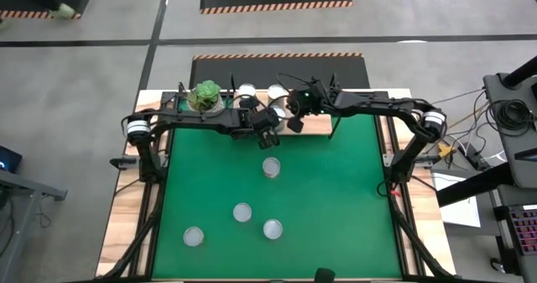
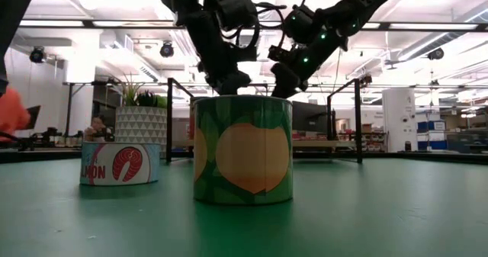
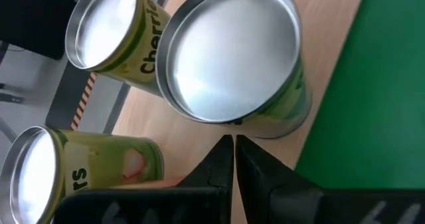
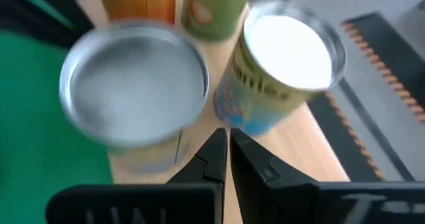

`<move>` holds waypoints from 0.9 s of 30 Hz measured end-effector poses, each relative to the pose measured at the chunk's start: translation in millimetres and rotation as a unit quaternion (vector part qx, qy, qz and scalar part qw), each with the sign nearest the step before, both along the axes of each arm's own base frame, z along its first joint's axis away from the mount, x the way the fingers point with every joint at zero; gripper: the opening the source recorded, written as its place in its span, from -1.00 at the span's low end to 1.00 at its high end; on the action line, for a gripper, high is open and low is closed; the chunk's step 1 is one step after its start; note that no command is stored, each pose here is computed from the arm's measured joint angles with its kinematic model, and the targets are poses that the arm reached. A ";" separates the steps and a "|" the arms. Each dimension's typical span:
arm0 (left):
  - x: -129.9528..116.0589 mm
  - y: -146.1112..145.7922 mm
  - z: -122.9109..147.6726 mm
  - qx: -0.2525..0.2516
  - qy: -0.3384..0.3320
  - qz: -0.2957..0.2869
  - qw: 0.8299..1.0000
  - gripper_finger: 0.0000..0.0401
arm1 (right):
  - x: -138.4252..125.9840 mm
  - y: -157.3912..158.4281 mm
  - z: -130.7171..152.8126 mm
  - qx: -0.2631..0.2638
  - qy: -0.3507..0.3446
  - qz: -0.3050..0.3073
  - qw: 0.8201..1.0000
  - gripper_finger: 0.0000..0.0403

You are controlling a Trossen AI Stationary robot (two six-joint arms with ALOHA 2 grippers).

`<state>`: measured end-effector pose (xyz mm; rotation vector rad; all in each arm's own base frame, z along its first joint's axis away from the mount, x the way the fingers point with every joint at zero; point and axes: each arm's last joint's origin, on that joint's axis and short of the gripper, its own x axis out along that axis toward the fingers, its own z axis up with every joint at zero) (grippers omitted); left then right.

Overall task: Pick and place cans onto a shelf
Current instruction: Put the canned peas on the shelf

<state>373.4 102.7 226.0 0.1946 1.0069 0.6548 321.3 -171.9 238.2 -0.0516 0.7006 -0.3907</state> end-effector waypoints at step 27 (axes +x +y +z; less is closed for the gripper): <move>-3.1 1.5 4.8 -0.005 -0.012 0.014 1.000 -1.00 | -16.0 14.6 -1.7 0.066 0.070 0.032 0.995 -0.96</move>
